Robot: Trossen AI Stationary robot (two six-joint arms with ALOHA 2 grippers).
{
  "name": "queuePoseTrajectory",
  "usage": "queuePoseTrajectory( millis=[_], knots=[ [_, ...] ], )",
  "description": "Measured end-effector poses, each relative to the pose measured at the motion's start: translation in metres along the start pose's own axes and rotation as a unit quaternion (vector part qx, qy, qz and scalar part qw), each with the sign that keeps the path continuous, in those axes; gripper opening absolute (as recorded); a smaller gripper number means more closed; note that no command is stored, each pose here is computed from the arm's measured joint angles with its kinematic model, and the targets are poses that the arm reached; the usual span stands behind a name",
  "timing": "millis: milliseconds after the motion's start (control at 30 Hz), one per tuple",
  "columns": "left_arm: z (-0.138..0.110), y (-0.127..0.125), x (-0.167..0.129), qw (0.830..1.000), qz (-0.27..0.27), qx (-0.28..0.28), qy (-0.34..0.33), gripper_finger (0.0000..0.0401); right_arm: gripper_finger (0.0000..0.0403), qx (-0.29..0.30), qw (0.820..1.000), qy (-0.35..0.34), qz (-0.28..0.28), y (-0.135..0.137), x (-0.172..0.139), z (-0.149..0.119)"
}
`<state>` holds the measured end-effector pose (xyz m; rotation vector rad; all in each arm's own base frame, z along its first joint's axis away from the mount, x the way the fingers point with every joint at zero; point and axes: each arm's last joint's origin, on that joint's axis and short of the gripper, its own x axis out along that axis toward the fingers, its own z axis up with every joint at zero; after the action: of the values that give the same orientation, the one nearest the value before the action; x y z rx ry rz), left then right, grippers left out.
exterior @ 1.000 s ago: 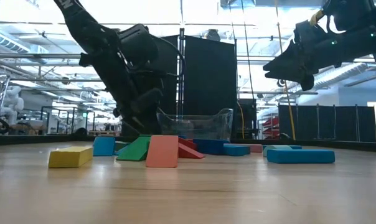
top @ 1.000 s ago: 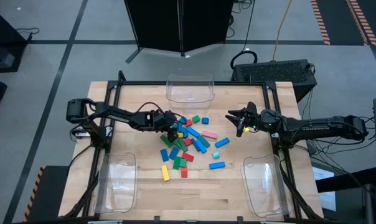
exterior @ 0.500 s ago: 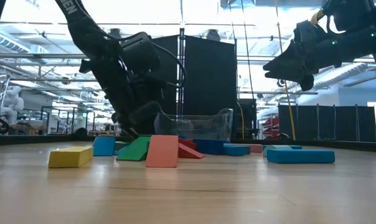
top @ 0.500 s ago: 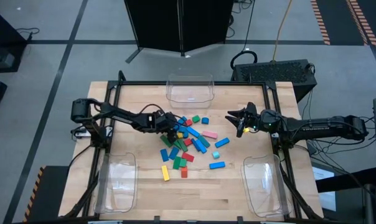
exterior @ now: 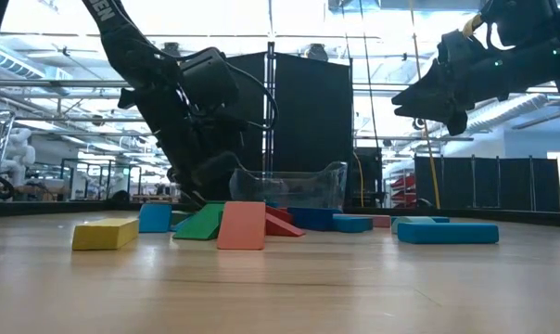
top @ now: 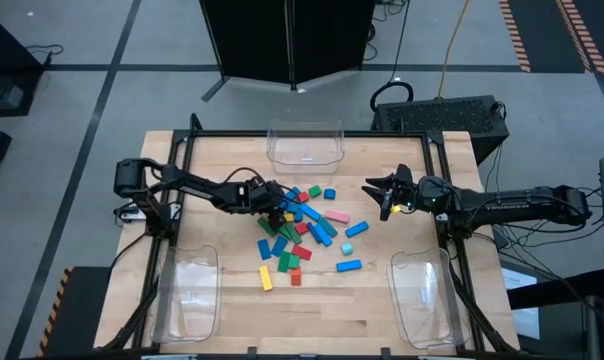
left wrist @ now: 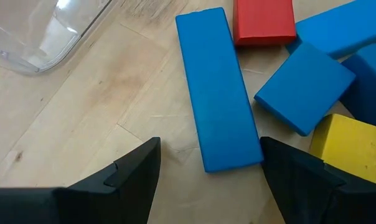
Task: Sort blocks by size
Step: Put the dark blue rectangle block into the bottom right transparent bin
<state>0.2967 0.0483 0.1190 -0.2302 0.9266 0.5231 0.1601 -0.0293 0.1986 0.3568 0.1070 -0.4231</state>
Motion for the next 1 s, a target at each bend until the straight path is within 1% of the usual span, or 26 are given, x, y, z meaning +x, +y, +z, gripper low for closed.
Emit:
queuePoseTrajectory(
  millis=[233, 367, 567, 700, 1000],
  knots=[
    [0.0001, 0.0000, 0.0000, 1.000, 0.000, 0.000, -0.001, 0.0271, 0.0135, -0.002, 1.000, 0.005, -0.002, -0.0004, 0.0000, -0.0010],
    [0.0013, 0.0008, 0.0002, 1.000, 0.015, -0.004, -0.012, 0.0271, 0.0135, -0.002, 1.000, 0.005, -0.002, -0.0004, 0.0000, -0.0011],
    [0.0027, 0.0004, 0.0001, 1.000, 0.014, -0.004, -0.019, 0.0271, 0.0135, -0.002, 1.000, 0.005, -0.002, -0.0005, 0.0000, -0.0011],
    [0.0027, 0.0004, 0.0002, 1.000, 0.014, 0.007, -0.019, 0.0271, 0.0135, -0.002, 1.000, 0.005, -0.002, -0.0005, 0.0000, -0.0011],
    [0.0027, 0.0007, 0.0002, 1.000, 0.014, 0.004, -0.019, 0.0271, 0.0135, -0.002, 1.000, 0.005, -0.002, -0.0005, 0.0000, -0.0012]
  ],
)
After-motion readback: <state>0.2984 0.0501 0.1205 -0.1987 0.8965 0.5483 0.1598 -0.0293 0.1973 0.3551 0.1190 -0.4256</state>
